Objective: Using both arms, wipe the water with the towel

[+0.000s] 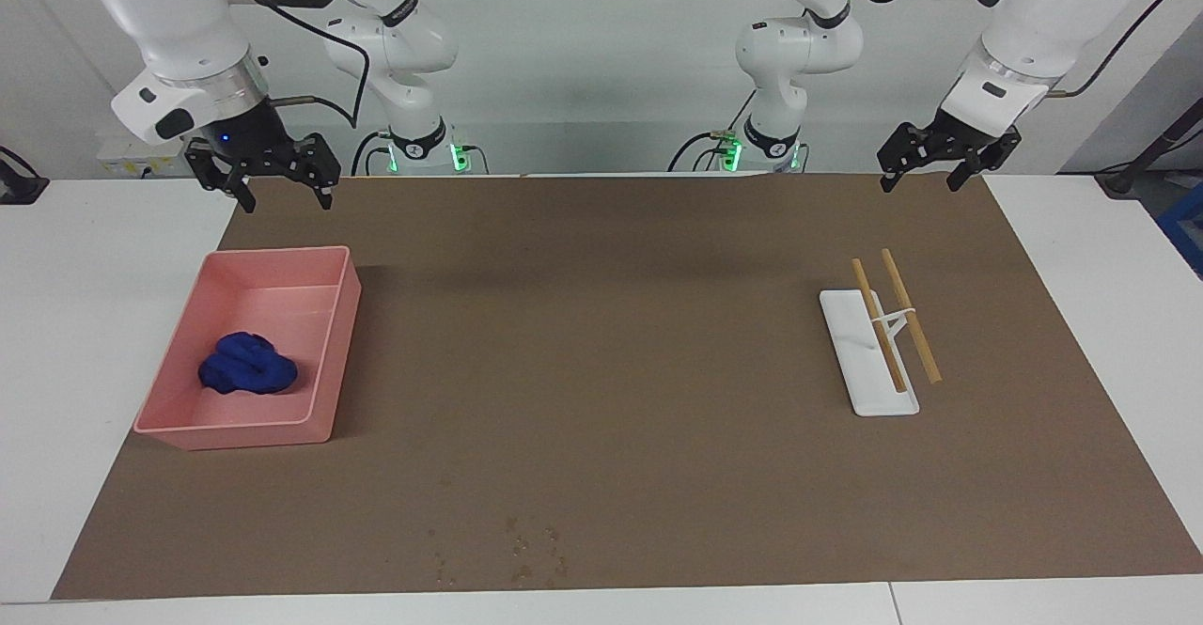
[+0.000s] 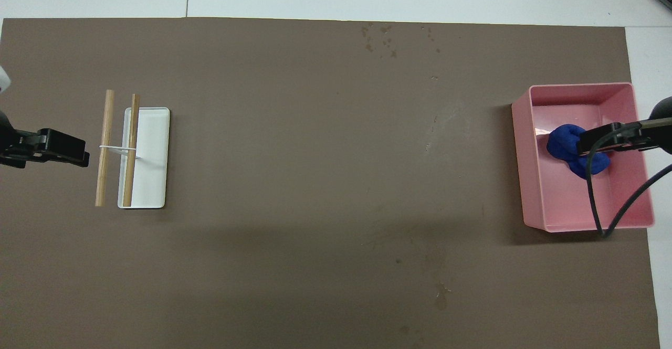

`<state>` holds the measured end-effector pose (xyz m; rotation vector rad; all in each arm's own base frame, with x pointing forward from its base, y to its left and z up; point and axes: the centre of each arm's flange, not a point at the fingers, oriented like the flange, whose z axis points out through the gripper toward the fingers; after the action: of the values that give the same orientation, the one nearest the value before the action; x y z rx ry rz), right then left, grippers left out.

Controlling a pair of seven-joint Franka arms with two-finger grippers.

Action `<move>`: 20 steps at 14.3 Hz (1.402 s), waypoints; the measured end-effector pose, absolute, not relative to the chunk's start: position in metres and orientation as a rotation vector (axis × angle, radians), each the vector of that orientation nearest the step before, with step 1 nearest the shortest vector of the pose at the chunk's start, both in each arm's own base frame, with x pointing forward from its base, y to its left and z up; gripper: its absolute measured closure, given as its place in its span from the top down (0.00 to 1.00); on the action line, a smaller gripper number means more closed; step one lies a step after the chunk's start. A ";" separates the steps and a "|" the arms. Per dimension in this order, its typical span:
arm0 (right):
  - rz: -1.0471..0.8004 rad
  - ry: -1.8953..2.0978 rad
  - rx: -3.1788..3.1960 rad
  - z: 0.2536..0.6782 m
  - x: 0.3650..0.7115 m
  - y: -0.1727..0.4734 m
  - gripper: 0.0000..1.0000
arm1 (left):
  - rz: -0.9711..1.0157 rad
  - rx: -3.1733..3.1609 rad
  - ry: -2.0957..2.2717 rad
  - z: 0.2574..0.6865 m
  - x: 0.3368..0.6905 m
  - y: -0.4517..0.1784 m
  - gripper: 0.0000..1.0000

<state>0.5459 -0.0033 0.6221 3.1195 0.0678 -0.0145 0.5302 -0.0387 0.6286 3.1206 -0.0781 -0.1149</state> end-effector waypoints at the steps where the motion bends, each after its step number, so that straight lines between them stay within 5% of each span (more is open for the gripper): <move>1: -0.015 0.078 3.120 0.622 0.546 -0.005 1.00 | -0.115 3.121 -0.078 0.629 0.530 -0.039 1.00; 20: -0.010 0.114 3.152 0.626 0.543 -0.026 1.00 | -0.115 3.121 -0.078 0.629 0.530 -0.039 1.00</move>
<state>0.5431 -0.0264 0.6257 3.1521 0.1139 -0.0100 0.5302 -0.0387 0.6286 3.1206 -0.0780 -0.1149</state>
